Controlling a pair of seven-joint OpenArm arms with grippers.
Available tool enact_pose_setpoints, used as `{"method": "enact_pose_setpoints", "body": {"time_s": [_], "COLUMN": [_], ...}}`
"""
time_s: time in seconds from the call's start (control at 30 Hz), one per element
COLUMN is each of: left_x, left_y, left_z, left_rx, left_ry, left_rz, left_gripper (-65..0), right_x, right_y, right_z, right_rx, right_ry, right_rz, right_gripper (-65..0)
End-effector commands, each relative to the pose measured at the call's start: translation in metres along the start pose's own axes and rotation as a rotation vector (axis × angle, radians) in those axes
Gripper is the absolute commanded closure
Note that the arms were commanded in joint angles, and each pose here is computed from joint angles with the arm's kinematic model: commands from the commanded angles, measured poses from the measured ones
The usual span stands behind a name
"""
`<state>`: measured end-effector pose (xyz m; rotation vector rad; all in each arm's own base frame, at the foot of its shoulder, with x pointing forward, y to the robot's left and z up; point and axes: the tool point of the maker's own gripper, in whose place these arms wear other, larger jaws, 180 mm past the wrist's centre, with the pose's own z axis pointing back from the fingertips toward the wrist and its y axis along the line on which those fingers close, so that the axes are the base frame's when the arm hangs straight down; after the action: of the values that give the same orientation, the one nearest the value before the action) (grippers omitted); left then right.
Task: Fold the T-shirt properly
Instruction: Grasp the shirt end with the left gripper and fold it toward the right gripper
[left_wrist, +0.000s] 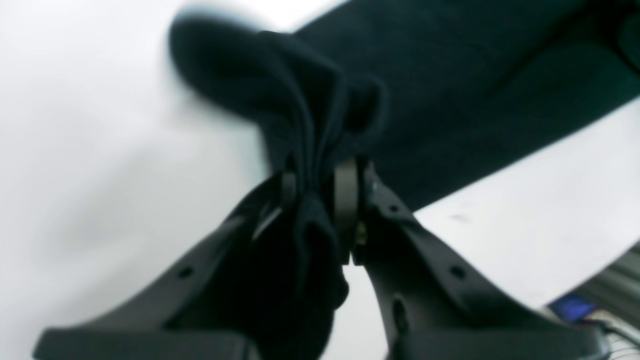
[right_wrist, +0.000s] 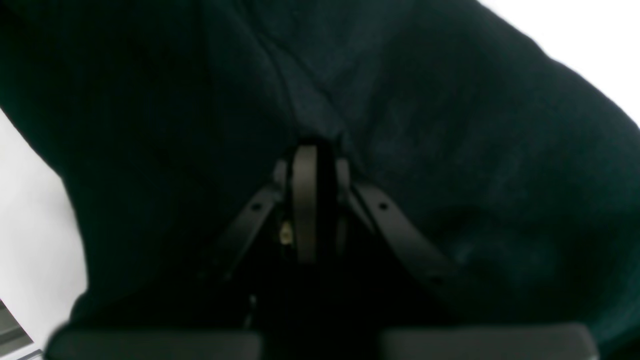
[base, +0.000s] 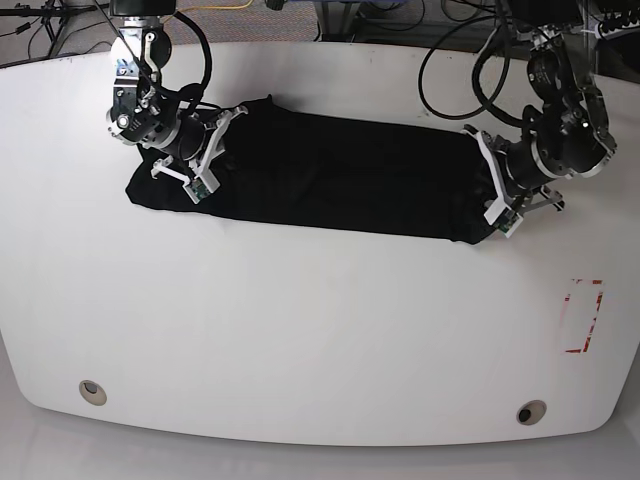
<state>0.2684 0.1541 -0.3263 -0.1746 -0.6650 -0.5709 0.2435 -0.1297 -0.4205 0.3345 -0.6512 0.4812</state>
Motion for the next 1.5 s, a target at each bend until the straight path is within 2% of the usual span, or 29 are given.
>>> {"method": "enact_pose_setpoints", "body": {"time_s": [0.0,0.43,0.77,0.87,1.03,1.17,1.37,1.47], "left_x": [0.027,0.068,0.076,0.077,0.080,0.086,0.097,0.119], "left_y": [-0.008,-0.067,-0.081,-0.085,-0.093,-0.111,-0.149,-0.148], "left_z": [-0.002,-0.030,-0.035,-0.036,-0.037,-0.039,-0.040,-0.030], "left_rx": [-0.019,-0.161,-0.198,-0.208,-0.229,-0.273,-0.357,-0.367], "left_ry": [-0.075,-0.150,-0.169,-0.169,-0.166,-0.171,-0.156,-0.231], "left_rz": [-0.011,0.011,0.057,0.047,0.028,-0.009,-0.089,-0.113], "left_gripper": [-6.1,-6.3,-6.5,-10.7,-25.3,-32.8,-34.7,-34.6], "right_x": [-0.003,-0.005,-0.004,-0.004,-0.004,-0.004,-0.003,-0.003], "right_y": [-0.003,-0.003,-0.002,-0.002,-0.002,-0.002,-0.002,-0.002], "right_z": [0.002,0.002,0.002,0.002,0.002,0.002,0.002,0.002], "right_rx": [-0.011,-0.010,-0.010,-0.009,-0.009,-0.009,-0.009,-0.010], "right_ry": [0.027,0.029,0.027,0.028,0.028,0.028,0.026,0.025], "right_rz": [0.021,0.020,0.020,0.021,0.021,0.021,0.022,0.022], "right_gripper": [-3.6,-3.6,-3.6,-3.6,-3.6,-3.6,-3.6,-3.6]}}
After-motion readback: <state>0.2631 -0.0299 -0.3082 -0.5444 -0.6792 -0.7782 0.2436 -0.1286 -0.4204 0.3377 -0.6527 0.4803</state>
